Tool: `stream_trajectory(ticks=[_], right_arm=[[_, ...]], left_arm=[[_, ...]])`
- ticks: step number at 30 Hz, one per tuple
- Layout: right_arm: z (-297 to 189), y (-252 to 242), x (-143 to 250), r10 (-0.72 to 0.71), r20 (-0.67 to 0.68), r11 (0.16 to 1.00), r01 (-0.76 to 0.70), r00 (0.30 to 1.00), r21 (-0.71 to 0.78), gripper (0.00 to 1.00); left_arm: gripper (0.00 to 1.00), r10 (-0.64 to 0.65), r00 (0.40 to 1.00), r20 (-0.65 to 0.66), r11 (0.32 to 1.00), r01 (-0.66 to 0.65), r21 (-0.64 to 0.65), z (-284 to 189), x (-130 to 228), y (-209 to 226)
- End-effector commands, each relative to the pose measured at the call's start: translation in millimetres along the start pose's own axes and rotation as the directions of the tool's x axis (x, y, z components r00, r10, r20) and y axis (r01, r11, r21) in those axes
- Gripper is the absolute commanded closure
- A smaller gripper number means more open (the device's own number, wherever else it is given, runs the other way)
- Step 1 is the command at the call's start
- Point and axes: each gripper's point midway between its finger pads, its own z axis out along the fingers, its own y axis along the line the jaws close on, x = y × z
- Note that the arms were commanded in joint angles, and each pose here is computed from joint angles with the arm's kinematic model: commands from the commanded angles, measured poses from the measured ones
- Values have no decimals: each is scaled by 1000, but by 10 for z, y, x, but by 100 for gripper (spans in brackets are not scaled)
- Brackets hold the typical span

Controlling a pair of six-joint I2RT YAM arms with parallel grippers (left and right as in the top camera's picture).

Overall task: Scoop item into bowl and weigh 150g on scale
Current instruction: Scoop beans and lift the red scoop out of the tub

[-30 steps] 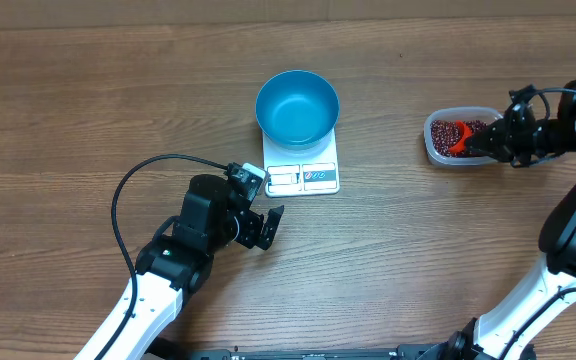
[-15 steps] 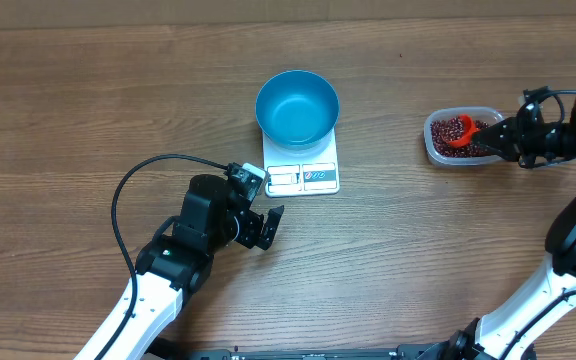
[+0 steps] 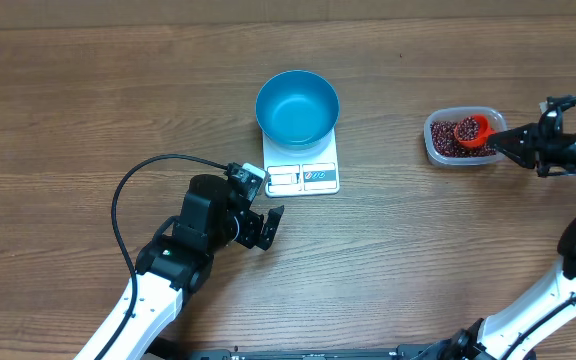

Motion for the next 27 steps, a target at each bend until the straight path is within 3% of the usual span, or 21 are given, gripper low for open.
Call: stream_trajectory(ticks=[1,14,27], right_arm=[[-39,121,-32,-61,43,992,66,997,-109,96],[-85,527,100,-90,72,953,107,993,-282,96],[594,1134,299,-165,-75,915,124,984,-384,96]], left_arm=[[0,-6,1000,6,1000,5,15,-8,-25,-35],[0,-5,1000,7,1000,5,15,-8,-26,-35],[0,-6,1000,6,1000,5,15,-8,-25,-34]])
